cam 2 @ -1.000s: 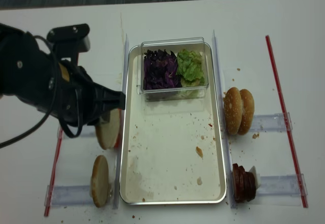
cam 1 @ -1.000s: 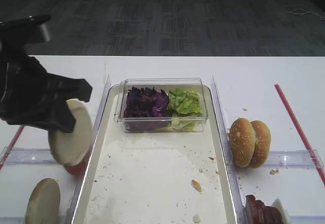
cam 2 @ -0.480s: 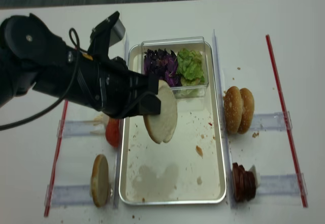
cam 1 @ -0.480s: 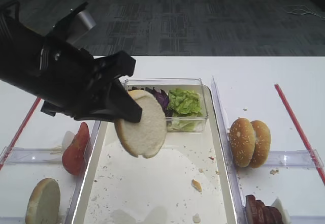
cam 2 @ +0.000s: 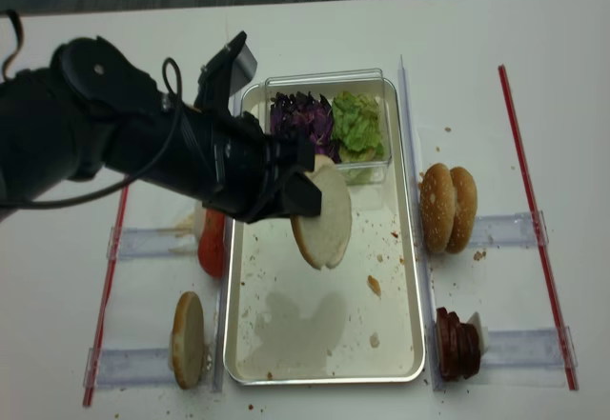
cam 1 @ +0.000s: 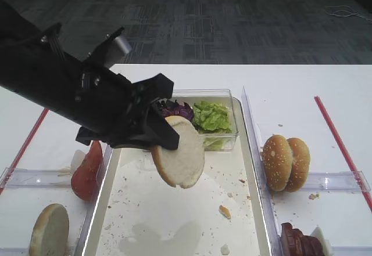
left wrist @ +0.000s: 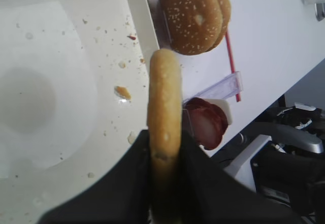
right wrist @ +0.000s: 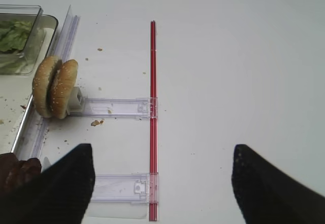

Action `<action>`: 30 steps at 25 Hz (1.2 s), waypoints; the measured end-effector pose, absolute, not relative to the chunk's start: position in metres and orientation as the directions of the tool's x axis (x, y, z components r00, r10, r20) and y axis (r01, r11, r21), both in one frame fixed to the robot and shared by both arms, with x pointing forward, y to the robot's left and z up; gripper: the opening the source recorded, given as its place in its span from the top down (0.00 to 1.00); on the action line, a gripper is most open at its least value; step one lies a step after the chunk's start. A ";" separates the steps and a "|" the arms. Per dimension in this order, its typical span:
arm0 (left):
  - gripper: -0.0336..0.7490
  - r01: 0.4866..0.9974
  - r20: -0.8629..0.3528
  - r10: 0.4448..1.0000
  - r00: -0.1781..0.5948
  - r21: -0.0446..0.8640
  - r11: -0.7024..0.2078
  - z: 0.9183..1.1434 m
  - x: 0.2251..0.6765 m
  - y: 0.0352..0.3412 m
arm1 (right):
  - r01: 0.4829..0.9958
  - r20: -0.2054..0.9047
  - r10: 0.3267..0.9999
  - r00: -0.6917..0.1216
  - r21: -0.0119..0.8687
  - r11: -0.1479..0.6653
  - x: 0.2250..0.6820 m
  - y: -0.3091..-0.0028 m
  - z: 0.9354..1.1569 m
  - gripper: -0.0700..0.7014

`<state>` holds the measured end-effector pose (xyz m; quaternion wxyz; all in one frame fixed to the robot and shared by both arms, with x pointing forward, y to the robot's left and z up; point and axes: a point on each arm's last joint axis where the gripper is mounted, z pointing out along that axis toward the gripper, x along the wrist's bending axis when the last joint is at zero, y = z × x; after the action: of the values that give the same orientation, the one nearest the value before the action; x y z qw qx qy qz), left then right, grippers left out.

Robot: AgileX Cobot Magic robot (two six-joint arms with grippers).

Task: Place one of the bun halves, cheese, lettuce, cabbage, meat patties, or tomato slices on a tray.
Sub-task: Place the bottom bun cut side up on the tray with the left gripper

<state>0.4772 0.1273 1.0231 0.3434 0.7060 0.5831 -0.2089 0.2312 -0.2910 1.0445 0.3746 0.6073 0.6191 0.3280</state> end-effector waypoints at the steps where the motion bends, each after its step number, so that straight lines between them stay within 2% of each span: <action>1: 0.81 0.971 -0.693 0.686 0.222 0.223 -0.088 1.017 0.480 0.126 | 0.506 -0.065 0.998 0.018 0.861 0.047 0.231 -0.291 1.045 0.14; 11: 0.81 0.986 -0.657 0.735 0.166 0.103 -0.132 0.961 0.497 0.119 | 0.506 -0.065 0.998 0.018 0.861 0.047 0.231 -0.291 1.045 0.14; 15: 0.81 0.987 -0.653 0.740 0.159 0.083 -0.139 0.950 0.499 0.118 | 0.506 -0.065 0.998 0.018 0.861 0.047 0.231 -0.291 1.045 0.14; 24: 0.80 0.987 -0.664 0.732 0.153 0.075 -0.139 0.940 0.503 0.115 | 0.506 -0.063 0.998 0.020 0.861 0.045 0.231 -0.291 1.045 0.14; 27: 0.72 0.989 -0.665 0.733 0.140 0.066 -0.130 0.937 0.504 0.114 | 0.506 -0.063 0.998 0.020 0.861 0.045 0.231 -0.291 1.045 0.14; 30: 0.59 0.990 -0.663 0.736 0.137 0.069 -0.122 0.936 0.505 0.114 | 0.506 -0.062 0.998 0.020 0.861 0.043 0.231 -0.291 1.045 0.14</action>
<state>0.5046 0.1143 0.9363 0.2597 0.7079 0.6095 -0.2449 0.2312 -0.2910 1.0445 0.3739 0.6086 0.6179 0.3288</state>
